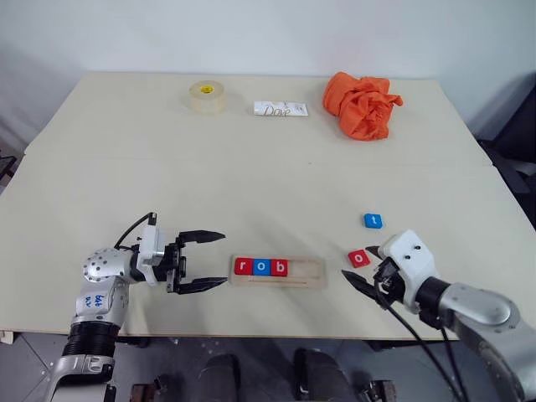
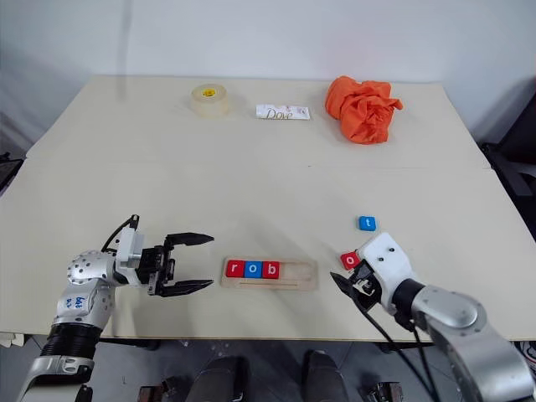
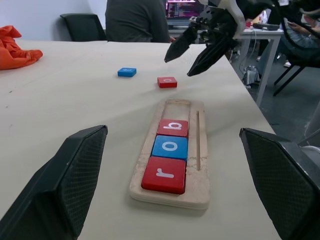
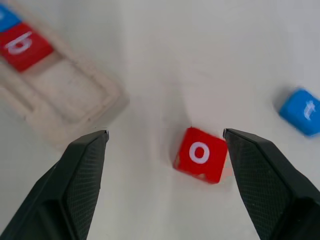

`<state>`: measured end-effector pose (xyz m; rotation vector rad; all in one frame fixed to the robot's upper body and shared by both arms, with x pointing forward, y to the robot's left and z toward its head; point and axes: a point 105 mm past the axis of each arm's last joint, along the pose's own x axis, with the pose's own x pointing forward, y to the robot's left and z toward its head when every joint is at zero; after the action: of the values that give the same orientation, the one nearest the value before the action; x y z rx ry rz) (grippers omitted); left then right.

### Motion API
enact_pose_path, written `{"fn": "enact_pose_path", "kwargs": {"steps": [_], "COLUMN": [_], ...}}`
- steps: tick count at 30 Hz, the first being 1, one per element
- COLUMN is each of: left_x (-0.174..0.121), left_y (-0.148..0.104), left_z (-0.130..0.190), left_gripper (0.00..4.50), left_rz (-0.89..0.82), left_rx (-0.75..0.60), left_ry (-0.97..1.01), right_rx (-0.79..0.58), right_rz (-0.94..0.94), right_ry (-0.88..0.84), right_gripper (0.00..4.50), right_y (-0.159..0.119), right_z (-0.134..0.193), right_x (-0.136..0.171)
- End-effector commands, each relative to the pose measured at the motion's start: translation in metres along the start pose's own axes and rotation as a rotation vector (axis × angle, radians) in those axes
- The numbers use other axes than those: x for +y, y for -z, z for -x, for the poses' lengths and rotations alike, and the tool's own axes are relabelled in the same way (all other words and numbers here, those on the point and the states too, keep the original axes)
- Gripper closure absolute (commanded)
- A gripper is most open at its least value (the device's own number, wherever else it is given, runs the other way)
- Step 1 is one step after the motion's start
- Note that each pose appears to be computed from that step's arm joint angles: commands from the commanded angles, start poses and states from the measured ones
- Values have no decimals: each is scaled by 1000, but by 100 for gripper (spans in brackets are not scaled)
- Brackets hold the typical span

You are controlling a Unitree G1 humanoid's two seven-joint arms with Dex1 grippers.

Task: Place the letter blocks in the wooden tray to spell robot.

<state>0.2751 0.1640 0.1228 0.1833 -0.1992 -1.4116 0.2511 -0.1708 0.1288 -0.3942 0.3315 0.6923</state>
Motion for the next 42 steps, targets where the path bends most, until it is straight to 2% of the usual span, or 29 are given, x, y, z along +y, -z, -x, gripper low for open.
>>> {"fn": "enact_pose_path", "kwargs": {"steps": [1, 6, 13, 22, 25, 28, 31, 33, 36, 38, 42], "left_x": [-3, -7, -16, -24, -26, -26, -26, -26, -27, -28, -30], "left_y": [-4, -3, -4, -6, -6, -7, -7, -7, -7, -7, -5], "left_z": [-3, -7, -5, 4, 5, 6, 6, 6, 7, 7, 8], "left_gripper": [0, 0, 0, 0, 0, 0, 0, 0, 0, 0, 0], "left_rz": [-30, -31, -36, -38, -41, -43, -44, -45, -46, -44, -34], "left_rx": [-14, -26, -25, -8, -5, -3, -1, -1, -1, -1, 8], "left_ry": [-3, -18, -44, -98, -112, -120, -125, -127, -126, -118, -79], "right_rx": [-28, 41, 117, 148, 145, 158, 144, 133, 86, 102, 127], "right_rz": [124, 281, 397, 453, 442, 452, 456, 455, 431, 407, 367], "right_ry": [-150, -284, -408, -490, -530, -549, -558, -558, -516, -493, -554], "right_gripper": [66, 66, 66, 66, 124, 226, 305, 305, 305, 305, 305], "right_y": [-8, 4, 22, 29, 28, 31, 28, 24, 2, -6, -21], "right_z": [1, -7, -21, -37, -38, -37, -39, -39, -38, -37, -30], "right_x": [-5, -28, -52, -67, -64, -64, -64, -64, -65, -64, -41]}}
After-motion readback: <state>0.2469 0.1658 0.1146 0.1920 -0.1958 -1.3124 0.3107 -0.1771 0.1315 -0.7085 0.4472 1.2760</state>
